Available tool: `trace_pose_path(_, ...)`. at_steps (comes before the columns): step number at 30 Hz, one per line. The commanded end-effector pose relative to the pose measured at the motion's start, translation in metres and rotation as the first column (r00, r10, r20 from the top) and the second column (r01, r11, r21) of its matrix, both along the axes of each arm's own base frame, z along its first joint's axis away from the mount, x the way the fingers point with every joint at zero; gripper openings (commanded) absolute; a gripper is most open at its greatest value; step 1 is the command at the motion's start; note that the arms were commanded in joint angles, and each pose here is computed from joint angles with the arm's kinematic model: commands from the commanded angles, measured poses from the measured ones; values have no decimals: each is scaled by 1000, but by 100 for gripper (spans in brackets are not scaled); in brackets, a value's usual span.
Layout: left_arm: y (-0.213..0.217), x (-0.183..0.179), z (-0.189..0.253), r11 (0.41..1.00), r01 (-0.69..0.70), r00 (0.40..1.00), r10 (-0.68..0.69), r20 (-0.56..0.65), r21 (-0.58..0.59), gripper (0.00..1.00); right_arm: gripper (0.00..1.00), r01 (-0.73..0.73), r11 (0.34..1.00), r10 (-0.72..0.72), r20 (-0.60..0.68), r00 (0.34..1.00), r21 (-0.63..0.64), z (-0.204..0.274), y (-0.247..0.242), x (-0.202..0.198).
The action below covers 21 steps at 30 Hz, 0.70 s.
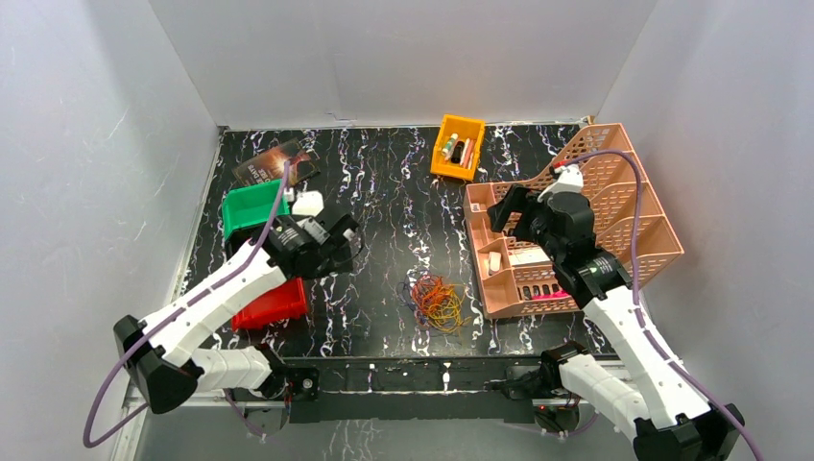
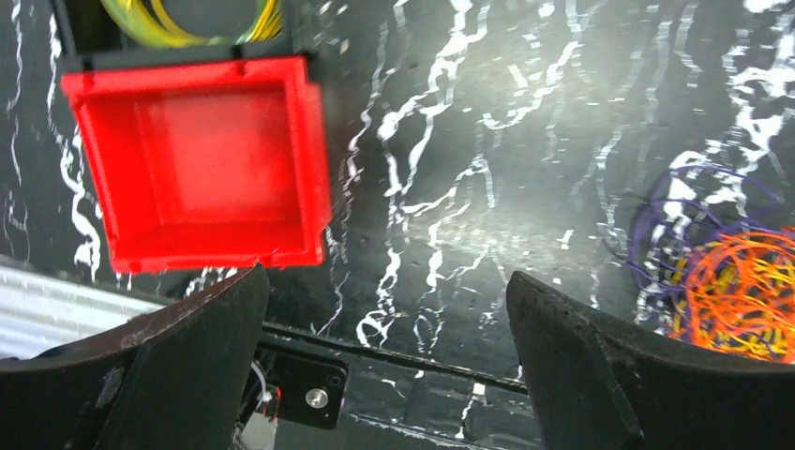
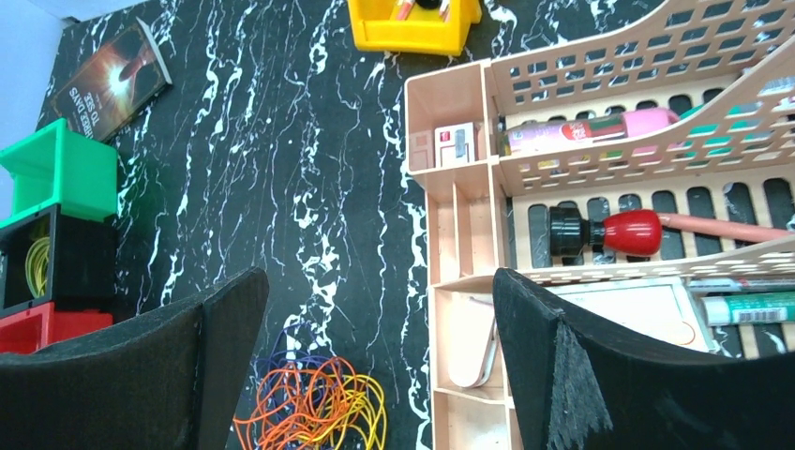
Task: Untangle the cables
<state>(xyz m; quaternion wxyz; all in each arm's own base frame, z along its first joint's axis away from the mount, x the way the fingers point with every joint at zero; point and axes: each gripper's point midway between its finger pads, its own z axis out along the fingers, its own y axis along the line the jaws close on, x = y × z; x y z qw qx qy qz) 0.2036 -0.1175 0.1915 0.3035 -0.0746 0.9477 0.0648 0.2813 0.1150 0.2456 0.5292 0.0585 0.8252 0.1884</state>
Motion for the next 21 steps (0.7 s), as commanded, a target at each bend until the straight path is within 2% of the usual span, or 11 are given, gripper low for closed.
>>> trace_pose_path(1, 38, -28, -17, 981, -195, 981, 195, -23, 14, 98, 98, -38, 998, 37, 15, 999, 56, 1, 14, 5)
trace_pose_path(8, 51, -27, -60, 968, -251, 961, 250, -113, 10, 98, 98, -51, 998, 51, 0, 999, 46, -2, 16, 7)
trace_pose_path(16, 13, 1, -96, 980, -140, 982, 119, -150, -140, 98, 98, -58, 997, 58, 6, 998, 45, 2, 17, 8)
trace_pose_path(21, -12, 25, -106, 981, -48, 988, 19, -151, -189, 98, 98, -64, 996, 64, 3, 998, 57, 0, 18, 4)
